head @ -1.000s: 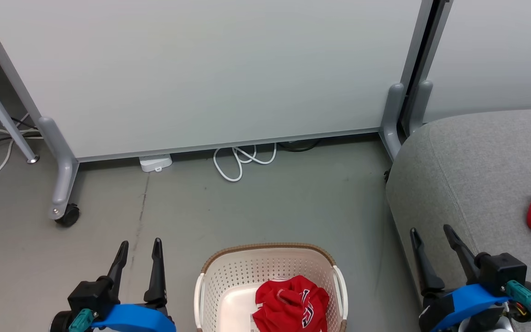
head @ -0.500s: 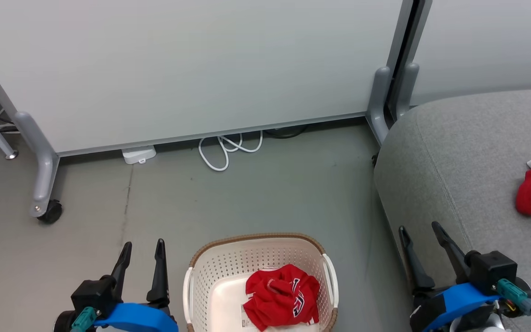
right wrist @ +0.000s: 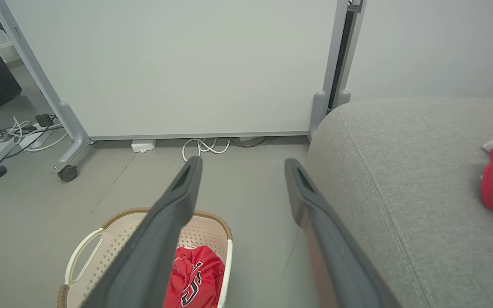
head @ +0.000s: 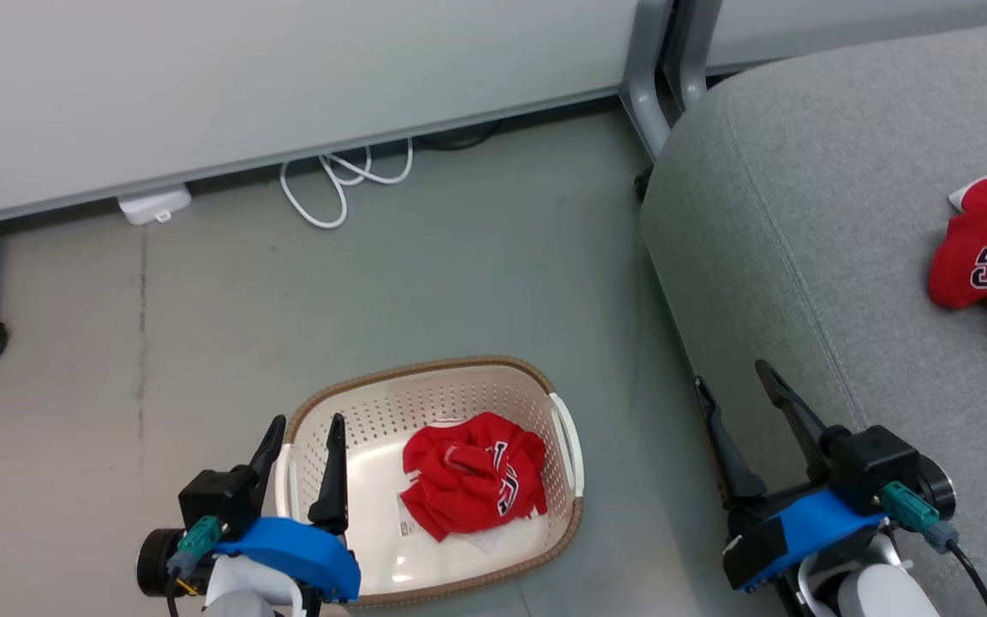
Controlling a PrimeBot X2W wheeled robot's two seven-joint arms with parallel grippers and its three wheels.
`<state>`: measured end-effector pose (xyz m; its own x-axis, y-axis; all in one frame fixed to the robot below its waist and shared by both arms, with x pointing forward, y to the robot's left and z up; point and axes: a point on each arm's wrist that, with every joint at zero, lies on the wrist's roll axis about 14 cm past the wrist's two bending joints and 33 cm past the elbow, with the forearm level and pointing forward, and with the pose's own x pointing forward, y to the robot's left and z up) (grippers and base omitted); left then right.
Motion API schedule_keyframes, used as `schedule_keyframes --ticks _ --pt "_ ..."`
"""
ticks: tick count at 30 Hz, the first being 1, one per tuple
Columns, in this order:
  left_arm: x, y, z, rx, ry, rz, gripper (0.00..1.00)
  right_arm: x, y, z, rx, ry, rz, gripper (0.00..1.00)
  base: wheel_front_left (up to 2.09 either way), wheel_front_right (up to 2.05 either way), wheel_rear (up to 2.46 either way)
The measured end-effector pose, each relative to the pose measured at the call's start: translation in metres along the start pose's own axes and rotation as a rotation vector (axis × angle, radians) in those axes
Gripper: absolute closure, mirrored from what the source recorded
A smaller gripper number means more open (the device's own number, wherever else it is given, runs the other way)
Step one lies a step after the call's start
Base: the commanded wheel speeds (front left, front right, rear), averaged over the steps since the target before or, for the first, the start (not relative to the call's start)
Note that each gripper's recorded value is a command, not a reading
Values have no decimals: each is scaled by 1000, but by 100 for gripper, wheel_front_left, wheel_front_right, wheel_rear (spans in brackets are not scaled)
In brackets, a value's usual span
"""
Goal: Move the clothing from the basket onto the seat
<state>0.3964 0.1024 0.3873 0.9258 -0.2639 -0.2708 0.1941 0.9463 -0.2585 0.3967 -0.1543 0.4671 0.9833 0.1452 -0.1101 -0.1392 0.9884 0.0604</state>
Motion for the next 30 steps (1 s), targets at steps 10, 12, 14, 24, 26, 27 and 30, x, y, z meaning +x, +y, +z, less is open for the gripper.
schedule_keyframes --ticks 10,12,14,24,26,27,30 --pt "50 -30 -73 9 236 -136 0 24 -10 -37 16 81 -13 0 0 0 0" --pt "58 -35 -90 9 286 -161 0 27 -14 -47 25 101 -21 0 0 0 0" --pt "65 -37 -106 13 335 -181 0 32 -15 -56 28 122 -20 0 0 0 0" --pt "96 -38 -178 -6 529 -229 0 45 -27 -103 51 206 -44 0 0 0 0" --pt "102 -39 -189 12 552 -252 0 46 -29 -112 57 223 -49 0 0 0 0" --pt "104 -39 -194 19 564 -262 0 46 -30 -116 61 232 -52 0 0 0 0" --pt "110 -40 -212 28 603 -284 0 47 -33 -125 74 246 -59 0 0 0 0"
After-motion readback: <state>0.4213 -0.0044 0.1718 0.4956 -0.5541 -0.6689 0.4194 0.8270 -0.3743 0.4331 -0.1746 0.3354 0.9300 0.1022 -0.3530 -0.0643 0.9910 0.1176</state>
